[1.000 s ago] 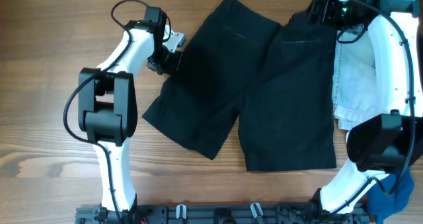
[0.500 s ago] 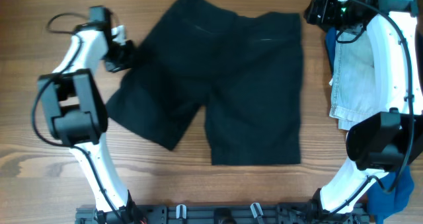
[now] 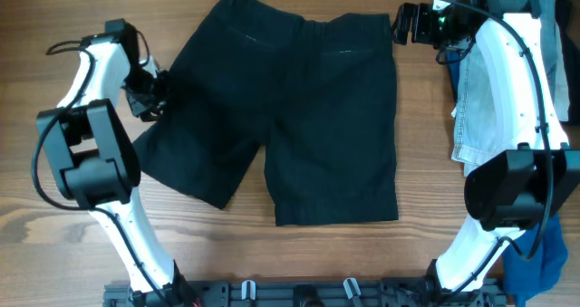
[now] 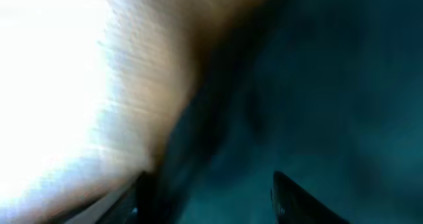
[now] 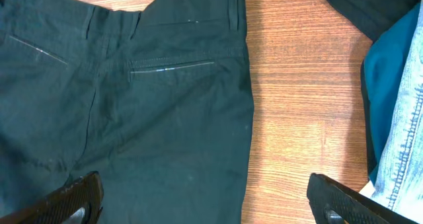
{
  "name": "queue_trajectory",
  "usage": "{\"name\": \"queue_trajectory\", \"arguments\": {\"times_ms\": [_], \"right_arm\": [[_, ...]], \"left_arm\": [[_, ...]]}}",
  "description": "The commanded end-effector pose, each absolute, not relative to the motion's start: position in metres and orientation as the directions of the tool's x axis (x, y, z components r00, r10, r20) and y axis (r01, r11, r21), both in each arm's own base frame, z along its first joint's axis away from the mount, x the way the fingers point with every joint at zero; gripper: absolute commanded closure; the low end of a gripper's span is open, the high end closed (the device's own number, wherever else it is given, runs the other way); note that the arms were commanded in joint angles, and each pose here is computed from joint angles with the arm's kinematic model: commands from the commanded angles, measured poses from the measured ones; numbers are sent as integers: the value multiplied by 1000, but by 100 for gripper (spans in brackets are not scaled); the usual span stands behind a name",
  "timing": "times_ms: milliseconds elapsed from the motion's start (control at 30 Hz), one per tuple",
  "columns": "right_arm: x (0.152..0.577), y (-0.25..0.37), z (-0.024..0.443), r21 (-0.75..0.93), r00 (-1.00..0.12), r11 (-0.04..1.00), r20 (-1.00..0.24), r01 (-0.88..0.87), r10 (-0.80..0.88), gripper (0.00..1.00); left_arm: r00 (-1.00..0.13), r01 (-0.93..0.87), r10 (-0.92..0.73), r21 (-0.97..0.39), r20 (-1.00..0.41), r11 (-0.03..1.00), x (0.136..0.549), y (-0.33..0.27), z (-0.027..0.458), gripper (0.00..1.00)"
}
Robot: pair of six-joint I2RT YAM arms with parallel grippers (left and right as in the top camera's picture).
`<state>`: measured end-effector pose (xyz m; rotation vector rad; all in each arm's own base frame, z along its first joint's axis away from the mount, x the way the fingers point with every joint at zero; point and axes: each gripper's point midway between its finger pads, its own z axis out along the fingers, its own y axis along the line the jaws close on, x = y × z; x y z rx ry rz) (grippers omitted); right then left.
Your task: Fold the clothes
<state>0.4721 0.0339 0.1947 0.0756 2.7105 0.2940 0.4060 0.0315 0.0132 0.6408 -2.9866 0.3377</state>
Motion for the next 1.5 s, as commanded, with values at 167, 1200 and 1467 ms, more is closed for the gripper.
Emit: {"name": "queue_trajectory", "arguments": {"times_ms": [167,1200,1467], "right_arm": [[474,36,186,206,-920,978,-390,-40,45,0],[488,36,192,196,-893,978,-449,-70,27,0],[578,38,105,220,-834,974,-547,-55,76,0]], "left_arm": [[-962,-241,-255,131,99,962,371,12,51,37],[-890,-186,-191,52,415,981,211,-122,-33,58],[-967,-247,-251,-91,-36,965,336,-99,70,44]]}}
